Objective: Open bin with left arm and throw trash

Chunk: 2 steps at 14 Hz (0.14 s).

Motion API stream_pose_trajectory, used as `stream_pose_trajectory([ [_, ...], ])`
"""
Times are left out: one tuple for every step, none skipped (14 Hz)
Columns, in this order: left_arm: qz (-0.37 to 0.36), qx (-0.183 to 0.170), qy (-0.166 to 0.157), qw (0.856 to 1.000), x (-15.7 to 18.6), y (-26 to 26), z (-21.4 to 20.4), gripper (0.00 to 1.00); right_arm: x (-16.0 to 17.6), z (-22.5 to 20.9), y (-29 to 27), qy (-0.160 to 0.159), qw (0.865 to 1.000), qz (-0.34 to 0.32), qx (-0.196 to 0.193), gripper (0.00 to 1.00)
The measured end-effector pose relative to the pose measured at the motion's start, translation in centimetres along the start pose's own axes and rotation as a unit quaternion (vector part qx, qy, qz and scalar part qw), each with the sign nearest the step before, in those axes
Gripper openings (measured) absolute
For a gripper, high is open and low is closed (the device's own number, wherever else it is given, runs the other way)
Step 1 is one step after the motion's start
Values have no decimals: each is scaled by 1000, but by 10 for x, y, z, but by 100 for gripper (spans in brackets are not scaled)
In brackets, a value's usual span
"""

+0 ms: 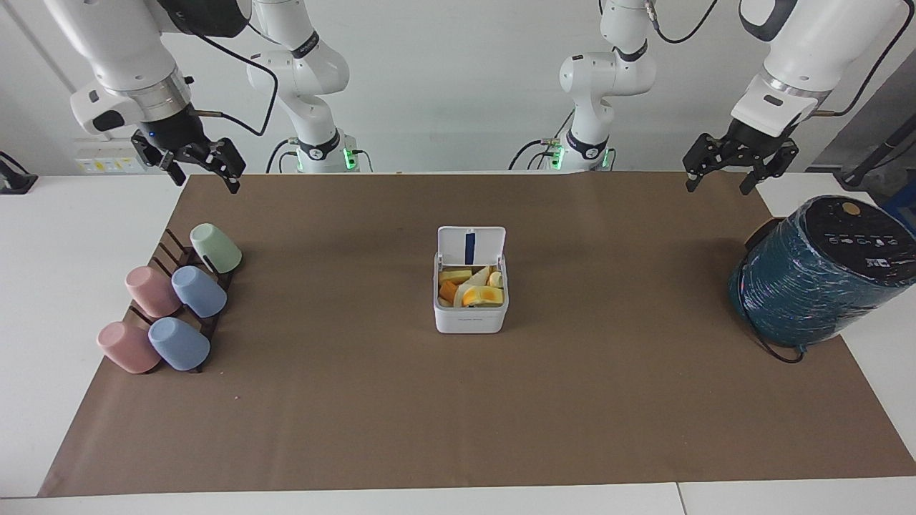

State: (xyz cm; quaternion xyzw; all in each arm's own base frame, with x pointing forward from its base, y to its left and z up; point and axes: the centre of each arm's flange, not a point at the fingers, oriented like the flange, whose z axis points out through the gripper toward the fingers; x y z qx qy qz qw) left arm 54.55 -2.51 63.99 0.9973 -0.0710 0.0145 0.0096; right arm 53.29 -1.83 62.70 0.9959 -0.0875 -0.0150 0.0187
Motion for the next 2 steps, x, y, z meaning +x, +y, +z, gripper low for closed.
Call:
stream_pose_trajectory([
  [0,0,0,1000,0,0,0,100,0,0,-2,0,1000,-1,0,100],
  [0,0,0,1000,0,0,0,100,0,0,-2,0,1000,-2,0,100],
])
